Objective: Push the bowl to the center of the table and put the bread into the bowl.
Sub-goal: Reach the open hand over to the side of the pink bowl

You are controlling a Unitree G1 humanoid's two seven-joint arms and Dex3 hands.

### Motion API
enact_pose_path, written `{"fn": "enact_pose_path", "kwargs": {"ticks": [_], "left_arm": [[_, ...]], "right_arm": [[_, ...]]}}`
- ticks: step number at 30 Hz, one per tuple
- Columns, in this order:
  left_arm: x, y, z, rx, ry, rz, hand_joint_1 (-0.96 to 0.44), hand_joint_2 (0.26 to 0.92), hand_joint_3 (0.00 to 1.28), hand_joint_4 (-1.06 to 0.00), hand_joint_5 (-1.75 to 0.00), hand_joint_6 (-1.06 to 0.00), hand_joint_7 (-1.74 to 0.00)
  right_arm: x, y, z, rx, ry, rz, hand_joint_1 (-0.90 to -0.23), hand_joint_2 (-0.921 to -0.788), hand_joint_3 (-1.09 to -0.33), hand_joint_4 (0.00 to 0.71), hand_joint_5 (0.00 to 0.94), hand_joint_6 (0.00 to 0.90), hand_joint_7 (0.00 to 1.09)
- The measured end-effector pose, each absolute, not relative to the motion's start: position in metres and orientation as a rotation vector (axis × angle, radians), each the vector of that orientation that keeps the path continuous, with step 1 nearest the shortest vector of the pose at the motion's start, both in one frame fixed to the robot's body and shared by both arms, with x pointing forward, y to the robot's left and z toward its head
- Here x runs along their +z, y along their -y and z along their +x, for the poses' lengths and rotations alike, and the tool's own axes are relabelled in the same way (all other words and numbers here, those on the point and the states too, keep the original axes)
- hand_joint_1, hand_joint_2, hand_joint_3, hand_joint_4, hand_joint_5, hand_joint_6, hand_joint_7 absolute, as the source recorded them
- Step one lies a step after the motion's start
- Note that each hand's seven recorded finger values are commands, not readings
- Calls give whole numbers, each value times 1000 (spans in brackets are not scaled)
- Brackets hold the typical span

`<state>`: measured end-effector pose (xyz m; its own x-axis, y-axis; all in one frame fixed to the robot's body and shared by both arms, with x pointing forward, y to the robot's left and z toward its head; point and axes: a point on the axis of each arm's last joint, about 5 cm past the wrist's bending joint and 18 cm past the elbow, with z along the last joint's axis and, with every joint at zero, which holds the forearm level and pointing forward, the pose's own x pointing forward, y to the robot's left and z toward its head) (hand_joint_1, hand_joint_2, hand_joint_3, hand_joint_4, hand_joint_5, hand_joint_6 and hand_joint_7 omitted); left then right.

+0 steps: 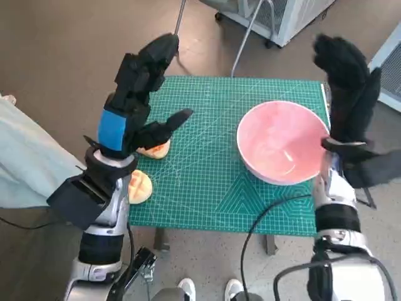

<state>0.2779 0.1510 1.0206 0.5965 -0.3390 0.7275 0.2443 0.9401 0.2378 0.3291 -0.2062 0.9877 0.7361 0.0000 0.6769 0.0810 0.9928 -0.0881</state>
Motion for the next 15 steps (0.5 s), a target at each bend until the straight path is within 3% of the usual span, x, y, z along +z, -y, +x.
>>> {"fn": "enact_pose_path", "kwargs": {"ticks": [7, 15], "left_arm": [[1019, -151, 277, -339, 866, 117, -388, 921, 241, -303, -2, -109, -577], [1016, -152, 276, -335, 862, 119, -393, 921, 240, -303, -2, -107, -580]], "right_arm": [[972, 221, 326, -195, 602, -196, -586, -921, -974, 261, 2, -1, 682], [951, 229, 320, -270, 456, -204, -596, -921, -979, 275, 9, -1, 677]]}}
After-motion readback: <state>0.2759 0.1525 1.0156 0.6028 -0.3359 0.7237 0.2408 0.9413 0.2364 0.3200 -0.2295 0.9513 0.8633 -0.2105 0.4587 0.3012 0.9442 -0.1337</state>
